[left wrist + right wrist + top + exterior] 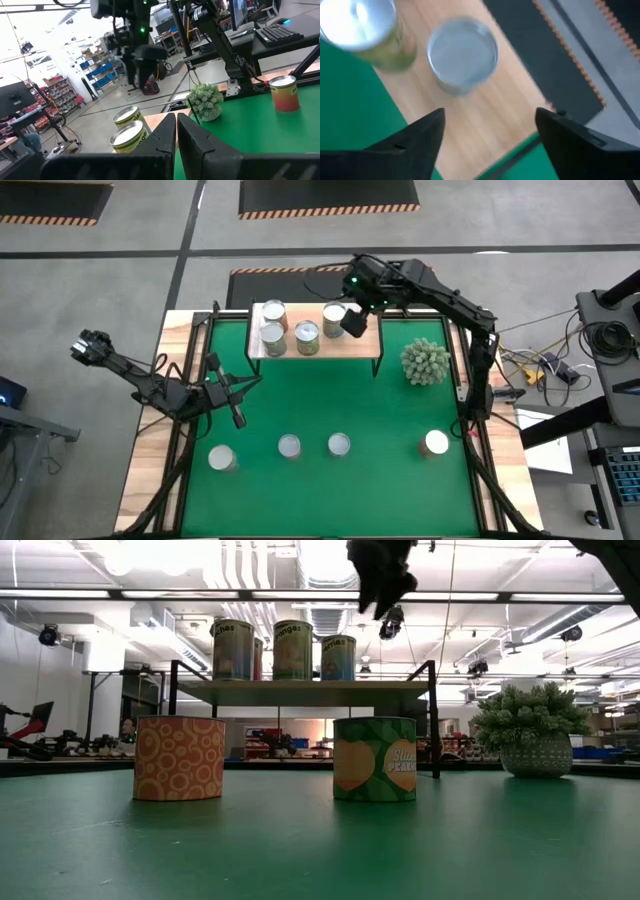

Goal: Pick and place cans onto a shelf
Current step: Put the right canned cherries on the shelf

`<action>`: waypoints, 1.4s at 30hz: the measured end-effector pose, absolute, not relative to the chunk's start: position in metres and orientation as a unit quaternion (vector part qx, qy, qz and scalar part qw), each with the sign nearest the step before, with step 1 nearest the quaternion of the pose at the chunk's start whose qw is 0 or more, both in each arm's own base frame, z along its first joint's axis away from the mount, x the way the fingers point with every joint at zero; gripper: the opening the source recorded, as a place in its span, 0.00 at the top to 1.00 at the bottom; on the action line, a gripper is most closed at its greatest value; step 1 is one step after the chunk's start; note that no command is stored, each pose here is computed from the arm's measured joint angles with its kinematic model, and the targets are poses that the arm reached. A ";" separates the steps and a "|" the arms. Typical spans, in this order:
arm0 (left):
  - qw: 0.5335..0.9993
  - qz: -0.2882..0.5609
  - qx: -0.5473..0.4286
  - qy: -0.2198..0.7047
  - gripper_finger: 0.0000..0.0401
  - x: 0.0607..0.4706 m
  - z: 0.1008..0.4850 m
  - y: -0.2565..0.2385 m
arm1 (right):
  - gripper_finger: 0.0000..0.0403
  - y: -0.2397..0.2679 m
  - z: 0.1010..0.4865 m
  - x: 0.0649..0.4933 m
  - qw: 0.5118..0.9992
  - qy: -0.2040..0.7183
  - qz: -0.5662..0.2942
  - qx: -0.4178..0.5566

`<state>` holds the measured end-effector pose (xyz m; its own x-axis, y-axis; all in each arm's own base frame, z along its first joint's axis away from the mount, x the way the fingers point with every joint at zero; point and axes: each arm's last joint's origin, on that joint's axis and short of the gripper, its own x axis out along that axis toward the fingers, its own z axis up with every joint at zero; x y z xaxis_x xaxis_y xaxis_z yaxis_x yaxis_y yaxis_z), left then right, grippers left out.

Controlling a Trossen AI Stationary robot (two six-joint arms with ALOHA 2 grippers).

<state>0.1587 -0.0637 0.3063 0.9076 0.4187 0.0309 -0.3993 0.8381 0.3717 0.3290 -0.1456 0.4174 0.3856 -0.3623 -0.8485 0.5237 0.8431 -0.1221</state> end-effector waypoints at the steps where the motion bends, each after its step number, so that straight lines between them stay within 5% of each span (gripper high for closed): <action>1: 0.958 0.214 0.188 0.026 1.00 0.159 0.306 -0.064 | 0.31 -0.145 0.414 0.328 0.822 0.496 -0.267 0.086; 10: 0.960 0.214 0.181 0.024 1.00 0.159 0.306 -0.064 | 0.63 -0.152 0.374 0.343 0.808 0.521 -0.262 0.080; 20: 0.960 0.214 0.181 0.024 1.00 0.159 0.306 -0.064 | 0.86 -0.170 0.368 0.354 0.829 0.475 -0.293 0.029; 29: 0.960 0.214 0.181 0.024 1.00 0.159 0.306 -0.064 | 0.96 -0.183 0.376 0.365 0.866 0.404 -0.295 -0.020; 42: 0.960 0.213 0.181 0.024 1.00 0.159 0.306 -0.064 | 0.98 -0.171 0.396 0.338 0.829 0.475 -0.297 -0.001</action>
